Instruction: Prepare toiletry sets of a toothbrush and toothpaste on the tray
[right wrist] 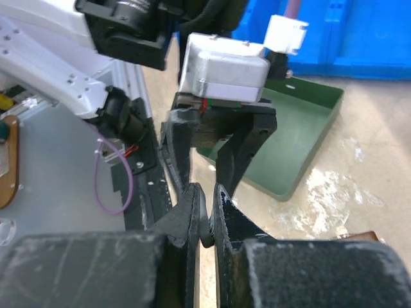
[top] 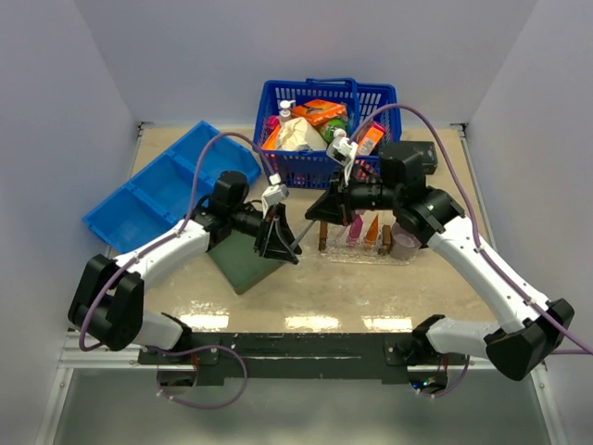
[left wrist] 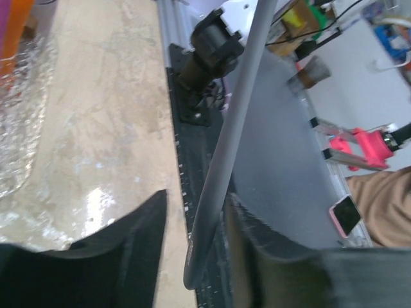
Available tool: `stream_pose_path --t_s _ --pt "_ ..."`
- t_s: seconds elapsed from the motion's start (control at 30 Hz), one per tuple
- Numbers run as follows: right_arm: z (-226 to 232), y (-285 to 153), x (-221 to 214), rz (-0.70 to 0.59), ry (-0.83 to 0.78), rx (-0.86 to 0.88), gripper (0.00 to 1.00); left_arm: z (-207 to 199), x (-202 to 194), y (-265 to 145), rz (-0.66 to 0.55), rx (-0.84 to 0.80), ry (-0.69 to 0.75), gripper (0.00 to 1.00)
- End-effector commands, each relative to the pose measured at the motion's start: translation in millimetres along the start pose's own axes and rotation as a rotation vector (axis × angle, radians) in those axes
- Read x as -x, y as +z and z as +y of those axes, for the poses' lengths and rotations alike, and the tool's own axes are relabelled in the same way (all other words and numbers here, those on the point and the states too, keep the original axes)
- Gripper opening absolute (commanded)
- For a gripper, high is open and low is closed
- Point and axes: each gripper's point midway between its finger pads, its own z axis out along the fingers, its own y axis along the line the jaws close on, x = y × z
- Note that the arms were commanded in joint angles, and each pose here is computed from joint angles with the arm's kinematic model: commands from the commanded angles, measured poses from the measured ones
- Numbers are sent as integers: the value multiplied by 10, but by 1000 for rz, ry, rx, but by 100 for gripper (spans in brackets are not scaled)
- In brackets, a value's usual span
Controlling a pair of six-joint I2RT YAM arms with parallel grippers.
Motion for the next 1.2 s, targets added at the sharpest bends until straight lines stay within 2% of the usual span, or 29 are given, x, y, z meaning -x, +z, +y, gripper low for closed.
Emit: stream_pose_path --t_s 0.0,0.03,0.13,0.3,0.5,0.63,0.7,0.8,0.83,0.9,0.93,1.0,1.03,1.07,1.13,1.17 --pt "-153 68 103 -33 44 -71 0 220 52 -30 9 127 32 57" --pt "-209 80 93 -33 62 -96 0 255 46 -35 12 150 42 67" --pt "-363 115 77 -31 125 -172 0 439 53 -100 14 282 67 74" --pt "-466 207 43 -34 216 -200 0 633 132 -196 -8 474 144 75" --pt "-614 262 8 -37 272 -256 0 679 131 -229 -18 546 167 63" --pt "-671 261 6 -46 291 -275 0 684 49 -168 9 530 148 45" --pt "-702 262 -12 -43 302 -283 0 684 13 -147 20 523 141 42" --pt "-735 250 -35 -42 313 -289 0 659 15 -116 22 504 139 27" --pt "-741 242 -36 -43 316 -285 0 648 13 -108 21 496 137 16" --pt "-745 235 -59 -40 315 -281 0 611 1 -73 20 460 125 3" --pt "-743 214 -57 -39 313 -272 0 593 -2 -53 20 443 120 0" --pt "-739 190 -66 -36 295 -260 1 537 -28 -3 23 390 102 0" --pt "-722 153 -30 -47 280 -256 5 513 -30 12 22 371 97 0" --pt "-711 136 -47 -43 272 -249 14 483 -44 34 23 344 92 0" --pt "-690 81 -31 -47 241 -245 25 462 -53 51 24 324 83 0" --pt "-670 67 -39 -44 231 -235 38 444 -52 59 25 307 81 0"
